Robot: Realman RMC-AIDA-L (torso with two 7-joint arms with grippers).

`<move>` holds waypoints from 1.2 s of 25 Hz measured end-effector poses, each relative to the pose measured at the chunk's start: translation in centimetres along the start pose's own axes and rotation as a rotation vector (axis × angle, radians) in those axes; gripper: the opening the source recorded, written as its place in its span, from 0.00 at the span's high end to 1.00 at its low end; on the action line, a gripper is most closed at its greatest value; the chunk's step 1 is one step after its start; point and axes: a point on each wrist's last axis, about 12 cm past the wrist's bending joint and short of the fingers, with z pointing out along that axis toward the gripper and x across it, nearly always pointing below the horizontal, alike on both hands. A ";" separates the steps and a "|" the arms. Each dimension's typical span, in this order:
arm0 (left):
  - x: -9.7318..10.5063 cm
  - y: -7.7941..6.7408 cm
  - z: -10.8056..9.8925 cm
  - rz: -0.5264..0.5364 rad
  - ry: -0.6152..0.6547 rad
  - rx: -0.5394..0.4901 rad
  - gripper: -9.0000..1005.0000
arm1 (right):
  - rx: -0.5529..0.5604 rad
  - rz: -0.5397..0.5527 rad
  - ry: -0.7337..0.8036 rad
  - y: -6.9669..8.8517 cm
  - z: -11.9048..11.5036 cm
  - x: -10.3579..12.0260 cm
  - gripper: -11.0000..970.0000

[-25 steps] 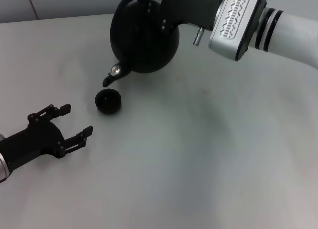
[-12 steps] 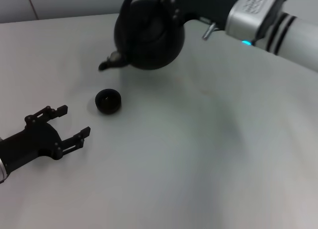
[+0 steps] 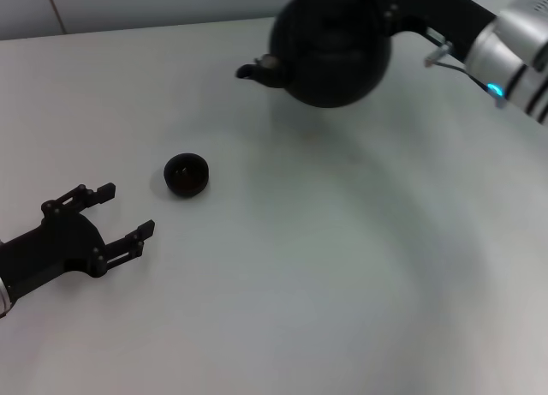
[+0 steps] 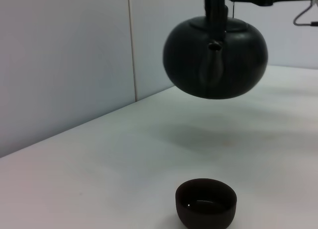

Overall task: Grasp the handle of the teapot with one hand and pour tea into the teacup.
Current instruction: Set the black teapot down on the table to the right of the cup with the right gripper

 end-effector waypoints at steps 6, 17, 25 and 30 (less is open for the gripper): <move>0.0 -0.1 0.0 -0.003 -0.004 0.005 0.20 | 0.064 0.056 0.042 -0.4 -2.1 1.6 0.92; -0.1 -0.2 0.1 -0.002 -0.006 0.007 0.20 | 0.082 0.095 0.112 0.3 -2.8 3.3 0.92; -0.2 -0.1 0.2 0.001 -0.009 0.009 0.20 | 0.087 0.115 0.147 0.7 -3.1 4.1 0.91; -0.2 -0.1 0.2 0.003 -0.010 0.009 0.20 | 0.085 0.124 0.154 0.9 -3.2 4.4 0.89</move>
